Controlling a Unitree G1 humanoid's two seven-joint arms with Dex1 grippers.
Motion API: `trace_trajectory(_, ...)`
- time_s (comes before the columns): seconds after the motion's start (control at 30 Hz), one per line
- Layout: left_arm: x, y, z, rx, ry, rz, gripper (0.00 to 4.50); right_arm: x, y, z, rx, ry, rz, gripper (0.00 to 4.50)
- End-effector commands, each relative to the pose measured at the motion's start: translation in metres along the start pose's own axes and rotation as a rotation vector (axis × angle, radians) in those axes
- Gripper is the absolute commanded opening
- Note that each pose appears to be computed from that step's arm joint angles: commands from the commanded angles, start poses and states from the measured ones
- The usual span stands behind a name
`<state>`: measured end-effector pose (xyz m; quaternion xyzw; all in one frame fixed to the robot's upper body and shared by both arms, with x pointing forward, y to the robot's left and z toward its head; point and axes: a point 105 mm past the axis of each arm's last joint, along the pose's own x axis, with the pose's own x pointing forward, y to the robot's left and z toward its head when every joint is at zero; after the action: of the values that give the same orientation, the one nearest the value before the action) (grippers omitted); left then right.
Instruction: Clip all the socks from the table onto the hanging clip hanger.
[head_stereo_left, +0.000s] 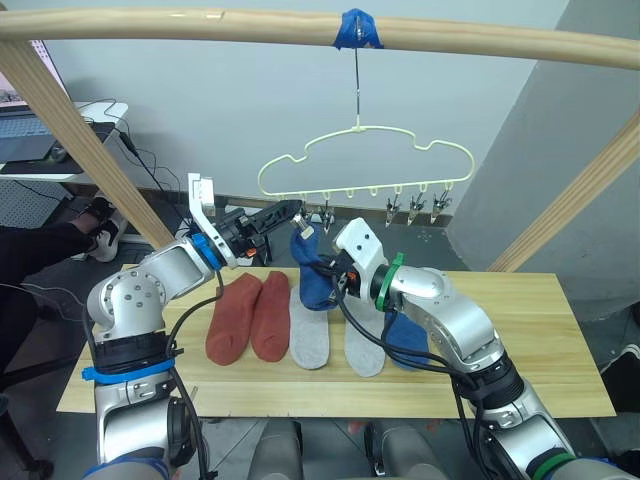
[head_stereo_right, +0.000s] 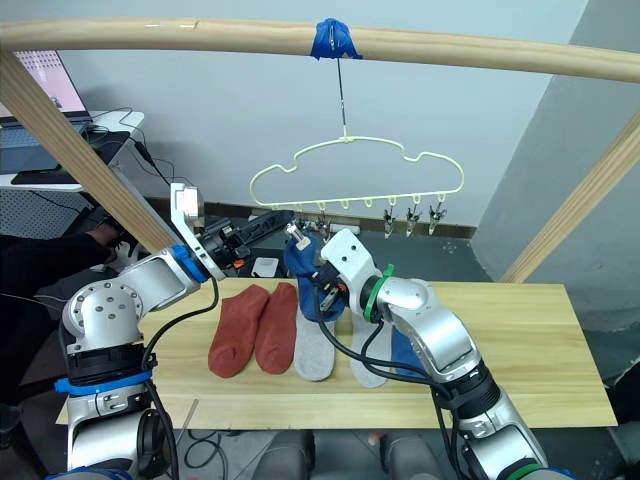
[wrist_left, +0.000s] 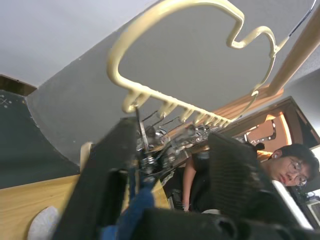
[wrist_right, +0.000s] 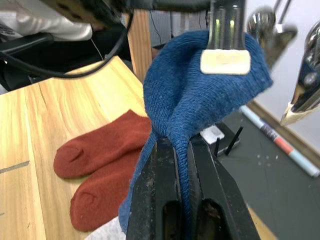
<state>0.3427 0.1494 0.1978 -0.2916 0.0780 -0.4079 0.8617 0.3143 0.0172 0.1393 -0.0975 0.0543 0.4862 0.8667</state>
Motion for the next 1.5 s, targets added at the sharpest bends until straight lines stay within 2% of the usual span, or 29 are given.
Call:
trace_trajectory(0.03,-0.008,-0.011,0.012,0.062,-0.025,-0.031,3.68,0.002,0.002,0.011,0.002,-0.059,0.006,0.0)
trace_trajectory(0.13,-0.016,-0.006,0.012,0.093,-0.008,0.006,4.46,0.011,0.009,0.013,0.086,-0.075,0.046,0.0)
trace_trajectory(0.17,-0.019,-0.003,0.012,0.109,-0.001,0.022,4.46,0.013,0.01,0.013,0.095,-0.076,0.052,0.0)
trace_trajectory(0.2,-0.021,-0.001,0.012,0.126,0.005,0.04,4.5,0.015,0.01,0.013,0.104,-0.076,0.051,0.55)
trace_trajectory(0.27,-0.024,0.002,0.011,0.169,0.018,0.064,4.5,0.019,0.009,0.011,0.123,-0.077,0.053,1.02)
trace_trajectory(0.4,-0.026,0.006,0.003,0.296,0.063,0.089,4.5,0.018,0.001,0.003,0.122,-0.059,0.031,2.44)
trace_trajectory(0.57,-0.026,0.014,-0.012,0.446,0.126,0.133,4.5,-0.008,-0.013,-0.012,0.094,-0.011,-0.017,4.26)
trace_trajectory(0.6,-0.026,0.016,-0.015,0.459,0.123,0.144,4.5,-0.015,-0.015,-0.014,0.091,-0.003,-0.029,4.46)
trace_trajectory(0.8,-0.021,0.021,-0.018,0.582,0.074,0.176,4.5,-0.058,-0.026,-0.019,0.084,0.032,-0.086,4.46)
trace_trajectory(1.0,-0.006,0.017,-0.022,0.638,0.013,0.152,4.5,-0.078,-0.042,-0.018,0.087,0.038,-0.172,4.46)
trace_trajectory(1.13,0.007,0.011,-0.014,0.694,-0.066,0.132,3.66,-0.082,-0.047,-0.014,0.094,0.023,-0.206,4.5)
trace_trajectory(1.27,0.021,0.009,-0.013,0.779,-0.094,0.135,2.43,-0.084,-0.048,-0.01,0.094,0.014,-0.223,4.5)
trace_trajectory(1.5,0.039,0.014,-0.013,0.824,-0.122,0.14,2.43,-0.084,-0.05,-0.006,0.095,0.004,-0.24,4.5)
